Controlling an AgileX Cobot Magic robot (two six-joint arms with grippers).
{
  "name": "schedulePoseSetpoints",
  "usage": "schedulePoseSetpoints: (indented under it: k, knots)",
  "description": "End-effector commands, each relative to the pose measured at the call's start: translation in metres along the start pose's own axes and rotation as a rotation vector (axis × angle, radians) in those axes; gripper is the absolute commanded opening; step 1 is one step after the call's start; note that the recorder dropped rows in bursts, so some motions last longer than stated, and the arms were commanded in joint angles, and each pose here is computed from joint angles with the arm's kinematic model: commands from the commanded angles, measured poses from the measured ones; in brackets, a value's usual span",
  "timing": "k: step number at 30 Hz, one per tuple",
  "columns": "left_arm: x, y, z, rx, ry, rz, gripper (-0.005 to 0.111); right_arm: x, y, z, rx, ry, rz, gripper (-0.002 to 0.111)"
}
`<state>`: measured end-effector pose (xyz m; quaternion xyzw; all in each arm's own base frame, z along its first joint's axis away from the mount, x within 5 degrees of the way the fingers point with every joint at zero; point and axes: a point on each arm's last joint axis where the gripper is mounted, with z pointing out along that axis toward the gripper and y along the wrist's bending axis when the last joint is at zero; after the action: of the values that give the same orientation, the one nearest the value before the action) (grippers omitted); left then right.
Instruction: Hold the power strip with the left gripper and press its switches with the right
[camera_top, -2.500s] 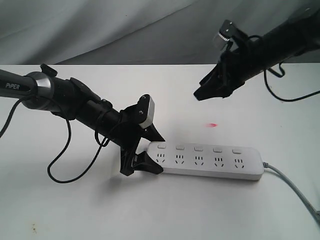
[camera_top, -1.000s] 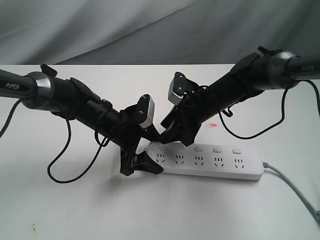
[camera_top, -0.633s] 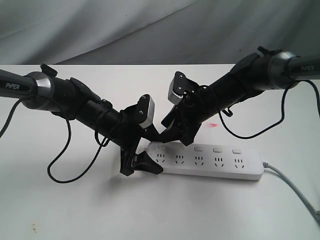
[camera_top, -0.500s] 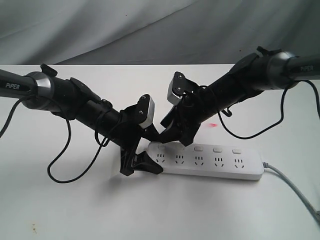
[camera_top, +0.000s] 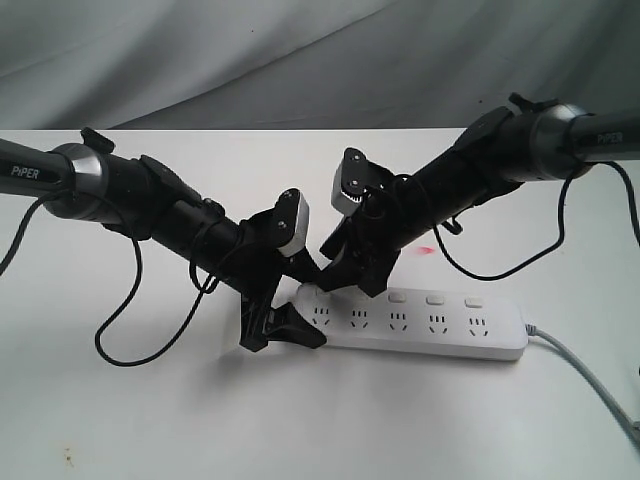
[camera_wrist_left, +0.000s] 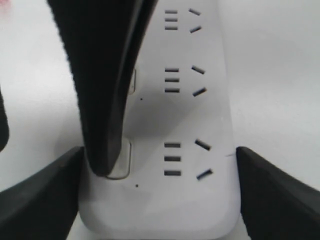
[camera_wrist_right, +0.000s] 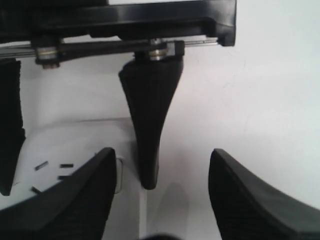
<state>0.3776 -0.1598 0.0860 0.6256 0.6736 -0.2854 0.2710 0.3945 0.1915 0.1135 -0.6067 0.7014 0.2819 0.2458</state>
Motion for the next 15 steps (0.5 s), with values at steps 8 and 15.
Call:
schedulePoseSetpoints:
  k: [8,15]
  knots:
    - [-0.0025,0.0006,0.0006,0.004,-0.007,0.01,0.0,0.0004,0.0007,0.0003,0.0,0.013,-0.014,0.052]
    - [-0.0025,0.0006,0.0006,0.004,-0.007,0.01,0.0,0.0018,0.0011,0.002,-0.005,0.022,-0.013,0.052]
